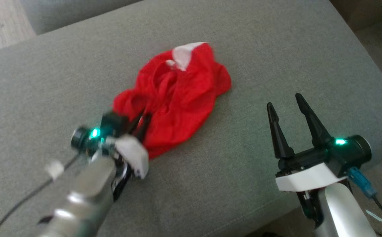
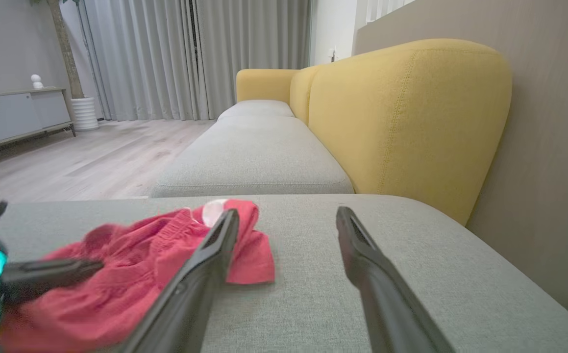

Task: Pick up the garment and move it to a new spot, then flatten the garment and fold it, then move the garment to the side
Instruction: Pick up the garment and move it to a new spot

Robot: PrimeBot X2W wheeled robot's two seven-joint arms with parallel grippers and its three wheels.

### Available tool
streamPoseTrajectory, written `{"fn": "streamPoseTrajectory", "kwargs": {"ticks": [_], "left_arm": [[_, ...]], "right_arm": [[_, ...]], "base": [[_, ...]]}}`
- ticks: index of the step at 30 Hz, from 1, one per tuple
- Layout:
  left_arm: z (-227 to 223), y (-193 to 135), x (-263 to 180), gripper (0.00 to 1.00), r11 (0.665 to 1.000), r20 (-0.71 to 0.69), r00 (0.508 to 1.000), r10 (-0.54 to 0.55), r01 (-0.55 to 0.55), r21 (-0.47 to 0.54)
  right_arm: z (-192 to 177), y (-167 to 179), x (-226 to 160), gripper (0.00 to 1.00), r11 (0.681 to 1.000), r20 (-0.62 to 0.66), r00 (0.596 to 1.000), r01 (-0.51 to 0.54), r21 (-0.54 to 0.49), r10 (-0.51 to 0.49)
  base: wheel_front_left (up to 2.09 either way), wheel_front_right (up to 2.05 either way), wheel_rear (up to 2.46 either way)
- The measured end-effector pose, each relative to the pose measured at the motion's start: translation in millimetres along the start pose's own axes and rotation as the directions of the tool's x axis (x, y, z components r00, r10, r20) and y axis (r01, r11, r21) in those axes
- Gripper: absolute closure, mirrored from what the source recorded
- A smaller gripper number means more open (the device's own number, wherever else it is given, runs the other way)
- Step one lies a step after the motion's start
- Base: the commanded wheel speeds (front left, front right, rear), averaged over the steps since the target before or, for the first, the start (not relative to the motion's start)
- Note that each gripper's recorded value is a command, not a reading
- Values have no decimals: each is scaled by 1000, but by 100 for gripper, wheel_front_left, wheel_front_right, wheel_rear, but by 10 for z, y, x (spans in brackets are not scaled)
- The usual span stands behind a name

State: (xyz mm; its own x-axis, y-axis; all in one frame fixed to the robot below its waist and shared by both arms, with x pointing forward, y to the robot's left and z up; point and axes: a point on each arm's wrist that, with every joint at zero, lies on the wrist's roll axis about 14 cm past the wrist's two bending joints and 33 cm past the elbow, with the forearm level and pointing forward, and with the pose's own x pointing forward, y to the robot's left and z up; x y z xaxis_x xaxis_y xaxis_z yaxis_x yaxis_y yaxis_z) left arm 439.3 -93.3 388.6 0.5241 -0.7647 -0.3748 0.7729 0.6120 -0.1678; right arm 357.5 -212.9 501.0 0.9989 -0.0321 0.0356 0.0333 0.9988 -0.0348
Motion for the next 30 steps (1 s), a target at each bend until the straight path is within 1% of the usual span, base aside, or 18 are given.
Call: {"fn": "streamPoseTrajectory", "kwargs": {"ticks": [1,2,3,4,8,10,13,16,18,22,27,28,29,30], "left_arm": [[-149,8,-31,100,1000,-17,1000,11,-11,-7],[-168,2,-35,99,1000,-5,1000,13,-13,-8],[-168,2,-35,62,1000,-5,1000,13,-13,-8],[-144,11,-28,0,1000,4,1000,20,-20,-4],[-32,10,-83,0,997,41,997,72,-72,13],[170,31,-162,0,992,111,987,120,-122,14],[535,65,-380,0,978,244,947,208,-205,-35],[648,53,-716,0,956,326,899,291,-279,-84],[602,96,-980,0,932,350,863,363,-341,-125],[468,218,-1523,0,866,376,780,500,-460,-198],[349,352,-2183,0,765,407,651,640,-590,-258],[291,351,-2290,0,746,402,633,662,-610,-267],[137,303,-2464,0,715,383,609,695,-644,-273],[59,267,-2533,0,702,372,601,707,-658,-272]], "right_arm": [[-17,-7,0,0,1000,-6,1000,2,-1,-2],[-28,-9,2,0,1000,-9,1000,3,-1,-3],[-28,-9,2,0,1000,-9,1000,3,-1,-3],[-32,-6,6,0,1000,-10,1000,2,0,-2],[-29,37,6,0,1000,-6,1000,-10,7,10],[-41,85,-43,0,1000,-8,1000,-20,19,20],[-117,153,-176,0,999,-29,999,-31,40,33],[-138,220,-289,0,997,-31,998,-46,56,48],[-128,260,-320,0,997,-25,998,-59,56,61],[-70,332,-309,0,994,0,996,-86,62,86],[-141,497,-381,0,988,-17,990,-139,66,140],[-159,514,-406,0,987,-22,989,-144,66,146],[-194,526,-460,0,987,-31,988,-148,68,151],[-206,526,-486,0,987,-35,988,-149,68,151]], "base": [[0,0,0],[0,0,0],[0,0,0],[0,0,0],[0,0,0],[0,0,0],[0,0,0],[0,0,0],[0,0,0],[0,0,0],[0,0,0],[0,0,0],[0,0,0],[0,0,0]]}}
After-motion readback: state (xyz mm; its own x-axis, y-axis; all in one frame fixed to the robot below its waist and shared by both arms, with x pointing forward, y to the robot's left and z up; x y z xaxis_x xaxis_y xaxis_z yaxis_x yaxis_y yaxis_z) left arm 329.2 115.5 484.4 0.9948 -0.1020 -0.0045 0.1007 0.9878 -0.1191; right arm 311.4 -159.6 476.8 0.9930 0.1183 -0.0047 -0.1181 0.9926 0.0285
